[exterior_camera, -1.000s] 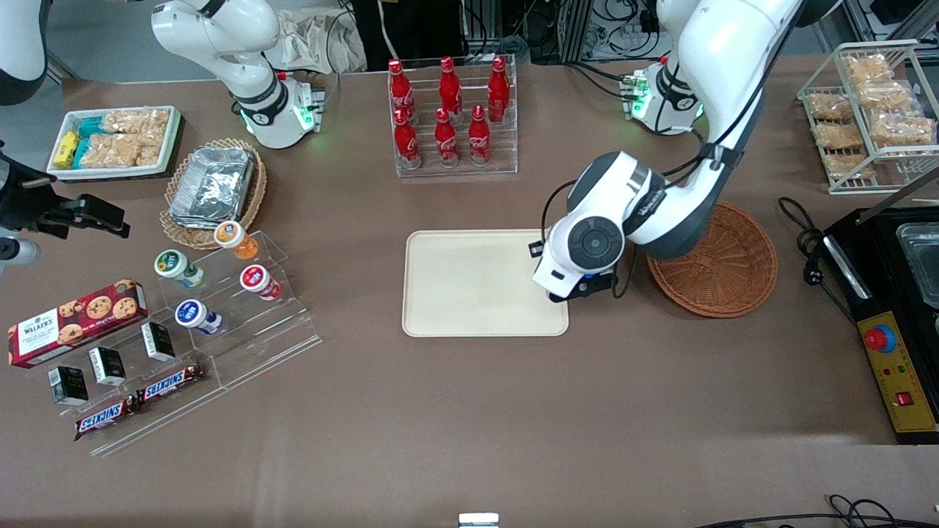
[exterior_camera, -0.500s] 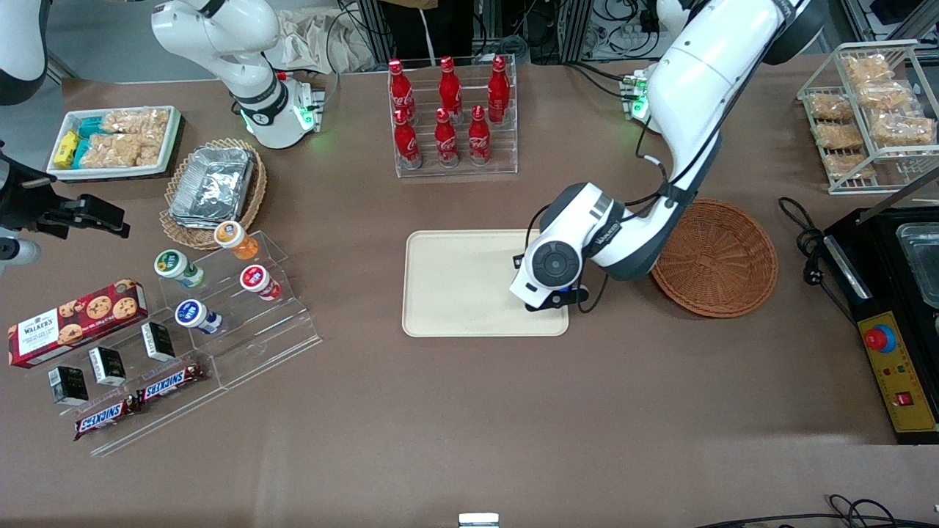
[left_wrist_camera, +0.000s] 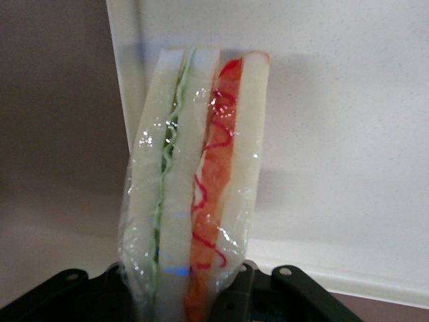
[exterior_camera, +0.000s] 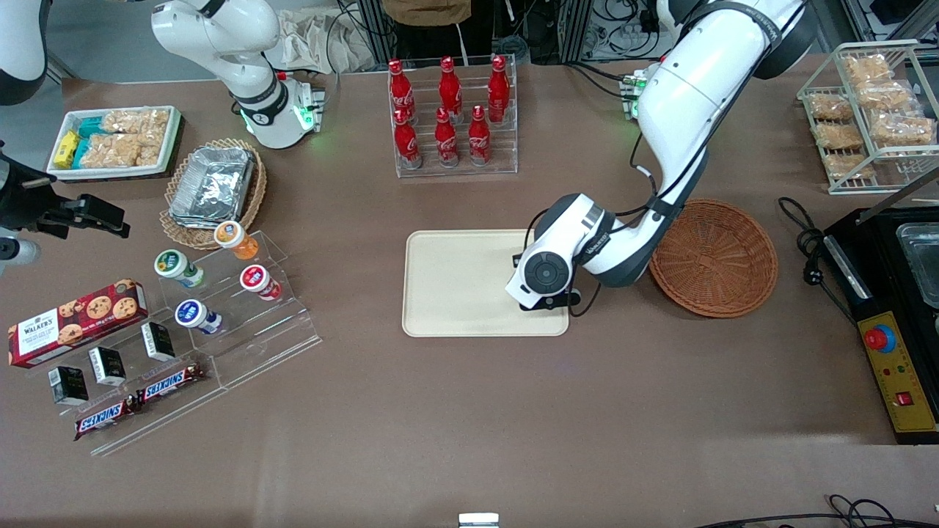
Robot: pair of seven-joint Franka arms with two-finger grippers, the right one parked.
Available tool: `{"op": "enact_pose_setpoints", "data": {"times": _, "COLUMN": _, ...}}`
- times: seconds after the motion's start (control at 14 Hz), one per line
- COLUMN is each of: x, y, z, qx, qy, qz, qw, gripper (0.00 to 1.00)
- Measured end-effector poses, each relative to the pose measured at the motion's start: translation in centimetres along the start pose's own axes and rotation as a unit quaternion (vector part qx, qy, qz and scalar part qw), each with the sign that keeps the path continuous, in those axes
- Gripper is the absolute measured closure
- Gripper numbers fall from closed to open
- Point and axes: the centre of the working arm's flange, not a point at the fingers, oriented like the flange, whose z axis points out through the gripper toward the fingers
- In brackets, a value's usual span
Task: Place sandwich from basket to tray
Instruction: 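Carry the sandwich over the cream tray and lower it, then open the left gripper to release the sandwich onto the tray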
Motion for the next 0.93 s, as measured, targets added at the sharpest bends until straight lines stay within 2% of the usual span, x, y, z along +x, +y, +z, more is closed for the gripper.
{"op": "enact_pose_setpoints", "data": {"times": 0.36, "x": 0.5, "y": -0.2, "z": 0.9, "qx": 0.006, "qy": -0.003, "qz": 0.001, "qw": 1.0, "gripper": 0.63}}
{"op": "enact_pose_setpoints", "data": {"times": 0.57, "x": 0.7, "y": -0.3, "z": 0.8, "qx": 0.005, "qy": -0.002, "qz": 0.0, "qw": 1.0, "gripper": 0.4}}
{"op": "enact_pose_setpoints", "data": {"times": 0.71, "x": 1.1, "y": -0.5, "z": 0.2, "qx": 0.0, "qy": 0.002, "qz": -0.004, "qw": 1.0, "gripper": 0.18}}
{"op": "enact_pose_setpoints", "data": {"times": 0.86, "x": 1.2, "y": -0.5, "z": -1.0, "qx": -0.007, "qy": 0.009, "qz": -0.005, "qw": 0.9999, "gripper": 0.01}}
{"op": "enact_pose_setpoints", "data": {"times": 0.93, "x": 1.0, "y": -0.6, "z": -2.0, "qx": -0.009, "qy": 0.015, "qz": -0.006, "qw": 0.9998, "gripper": 0.0}}
